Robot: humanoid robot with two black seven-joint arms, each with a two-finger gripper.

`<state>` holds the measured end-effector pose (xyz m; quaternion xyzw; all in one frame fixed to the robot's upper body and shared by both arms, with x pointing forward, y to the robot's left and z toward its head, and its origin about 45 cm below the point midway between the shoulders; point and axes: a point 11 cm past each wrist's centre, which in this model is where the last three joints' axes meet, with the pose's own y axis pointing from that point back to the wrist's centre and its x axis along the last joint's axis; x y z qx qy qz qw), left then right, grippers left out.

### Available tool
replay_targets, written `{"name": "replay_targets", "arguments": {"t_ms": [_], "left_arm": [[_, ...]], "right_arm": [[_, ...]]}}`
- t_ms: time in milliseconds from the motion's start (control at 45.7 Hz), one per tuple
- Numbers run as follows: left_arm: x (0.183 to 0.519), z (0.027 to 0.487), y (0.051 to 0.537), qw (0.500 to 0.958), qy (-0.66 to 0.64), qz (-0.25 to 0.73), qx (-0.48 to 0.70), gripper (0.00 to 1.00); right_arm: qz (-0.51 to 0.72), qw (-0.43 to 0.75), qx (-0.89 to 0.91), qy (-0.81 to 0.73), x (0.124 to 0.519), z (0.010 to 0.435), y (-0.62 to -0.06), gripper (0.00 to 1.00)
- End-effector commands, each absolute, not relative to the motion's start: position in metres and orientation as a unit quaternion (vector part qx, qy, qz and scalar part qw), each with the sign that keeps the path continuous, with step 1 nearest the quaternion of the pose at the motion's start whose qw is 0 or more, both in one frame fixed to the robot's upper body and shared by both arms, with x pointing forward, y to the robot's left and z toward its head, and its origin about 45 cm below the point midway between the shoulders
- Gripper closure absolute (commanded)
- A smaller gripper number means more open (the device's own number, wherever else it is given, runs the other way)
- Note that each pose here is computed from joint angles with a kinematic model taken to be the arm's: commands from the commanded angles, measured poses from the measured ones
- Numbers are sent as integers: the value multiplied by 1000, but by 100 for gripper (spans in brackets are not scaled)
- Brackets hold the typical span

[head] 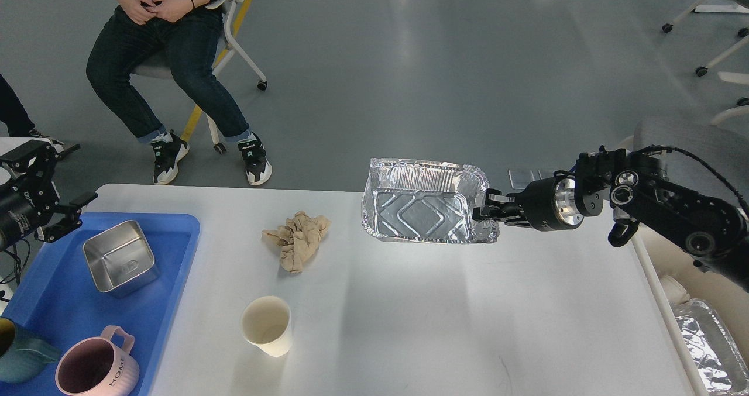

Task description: Tidy desktop

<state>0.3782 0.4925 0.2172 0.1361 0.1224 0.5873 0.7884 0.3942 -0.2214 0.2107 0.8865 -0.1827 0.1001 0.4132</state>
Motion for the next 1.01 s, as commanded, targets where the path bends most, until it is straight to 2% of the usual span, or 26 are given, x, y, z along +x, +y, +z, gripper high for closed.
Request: {"name": "replay_targets", "arguments": {"t_ms": [0, 197, 504, 898, 986], "left_arm": [[377, 242, 496, 796, 98, 561, 203, 3], [362, 266, 493, 810, 80, 507, 281, 3], [303, 315, 506, 818, 23, 384, 428, 3], [278, 360, 474, 875, -54, 276, 394, 3], [273, 368, 474, 874, -71, 264, 402, 3]], "right_arm": [[103, 409, 887, -188, 397, 215, -222, 100], [104, 406, 888, -191, 398, 217, -222, 100], [105, 401, 889, -195, 400, 220, -222, 100], [106, 396, 890, -200, 401, 224, -222, 100], [106, 396, 890, -200, 401, 224, -222, 100]]}}
